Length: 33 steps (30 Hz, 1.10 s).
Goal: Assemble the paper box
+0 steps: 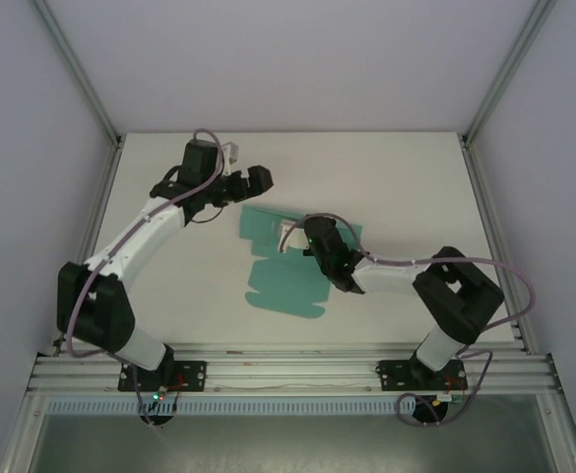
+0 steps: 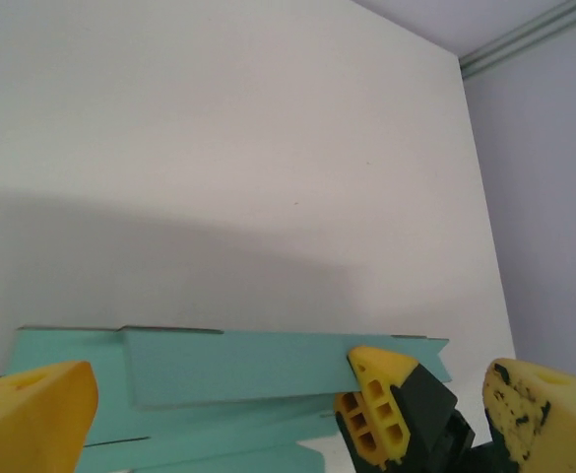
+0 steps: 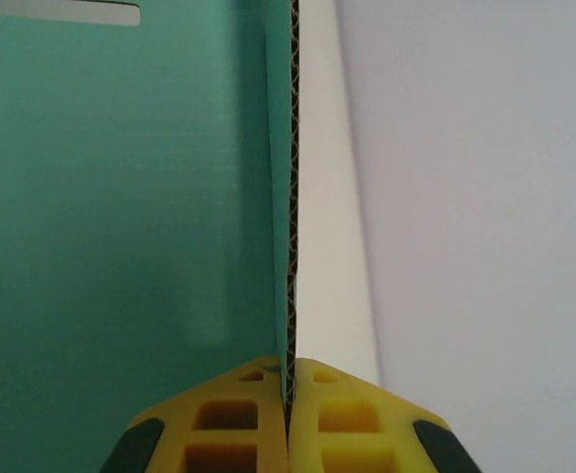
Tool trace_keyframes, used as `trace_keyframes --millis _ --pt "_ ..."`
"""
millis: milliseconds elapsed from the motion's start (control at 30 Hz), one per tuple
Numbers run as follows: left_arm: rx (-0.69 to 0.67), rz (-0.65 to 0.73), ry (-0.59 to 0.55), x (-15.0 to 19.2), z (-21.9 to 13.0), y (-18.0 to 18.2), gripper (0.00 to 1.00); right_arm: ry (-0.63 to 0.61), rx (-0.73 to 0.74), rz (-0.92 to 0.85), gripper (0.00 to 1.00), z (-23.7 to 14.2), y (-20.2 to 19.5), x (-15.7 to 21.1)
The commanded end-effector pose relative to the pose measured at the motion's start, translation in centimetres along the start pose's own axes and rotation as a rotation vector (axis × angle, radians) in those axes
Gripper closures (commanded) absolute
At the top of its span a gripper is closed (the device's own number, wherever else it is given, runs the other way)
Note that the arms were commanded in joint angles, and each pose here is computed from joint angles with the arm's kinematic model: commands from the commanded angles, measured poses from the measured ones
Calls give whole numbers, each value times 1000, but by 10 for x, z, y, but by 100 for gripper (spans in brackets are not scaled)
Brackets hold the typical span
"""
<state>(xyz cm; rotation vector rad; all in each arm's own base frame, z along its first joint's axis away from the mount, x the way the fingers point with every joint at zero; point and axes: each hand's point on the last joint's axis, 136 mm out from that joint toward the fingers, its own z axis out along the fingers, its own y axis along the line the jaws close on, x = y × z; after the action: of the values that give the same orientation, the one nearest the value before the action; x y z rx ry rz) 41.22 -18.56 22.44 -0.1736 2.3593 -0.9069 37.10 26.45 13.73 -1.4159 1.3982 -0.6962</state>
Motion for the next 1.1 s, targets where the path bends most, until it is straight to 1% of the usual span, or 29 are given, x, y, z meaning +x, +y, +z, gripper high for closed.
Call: trace_keyframes --millis 0,67,100,133,267,300,367,433,500,600,667,733,800,867,933,967,1033,1067 --pt "48 -6 73 7 11 -8 0 1 138 -1 100 1 -32 -7" --pt "69 -7 90 10 19 -9 2 5 112 5 100 2 -28 -7" --pt "83 -8 103 12 23 -11 5 9 92 3 100 3 -25 -7" --pt "93 -11 115 15 26 -12 8 8 89 10 100 3 -25 -8" --pt "114 -3 162 25 39 -11 27 2 74 20 100 2 -24 -9" --pt "116 -1 169 27 40 -10 30 3 67 20 100 3 -23 -9" --pt "107 2 198 34 43 -6 37 13 80 43 100 4 -27 -9" --pt "95 -4 221 41 46 -2 38 10 107 73 100 5 -34 -11" --pt "111 -19 249 50 49 -2 38 -9 119 108 100 5 -39 -15" --pt "125 -35 278 60 51 -4 39 -2 131 151 100 6 -44 -16" --pt "139 -42 277 65 52 -8 39 -16 145 174 100 6 -47 -18" --pt "190 -73 276 66 53 -16 39 -27 124 175 100 6 -44 -20" --pt "247 -89 269 64 53 -26 41 -33 112 176 100 6 -41 -21" --pt "259 -97 248 60 55 -28 43 -49 111 178 100 5 -41 -25" --pt "260 -116 235 56 58 -28 47 -72 105 193 100 3 -40 -28" --pt "262 -131 227 54 60 -29 52 -90 98 210 100 1 -40 -32" --pt "283 -153 204 49 62 -31 56 -115 72 228 100 -1 -38 -36" --pt "292 -164 195 47 63 -31 59 -126 66 236 100 -2 -38 -38"
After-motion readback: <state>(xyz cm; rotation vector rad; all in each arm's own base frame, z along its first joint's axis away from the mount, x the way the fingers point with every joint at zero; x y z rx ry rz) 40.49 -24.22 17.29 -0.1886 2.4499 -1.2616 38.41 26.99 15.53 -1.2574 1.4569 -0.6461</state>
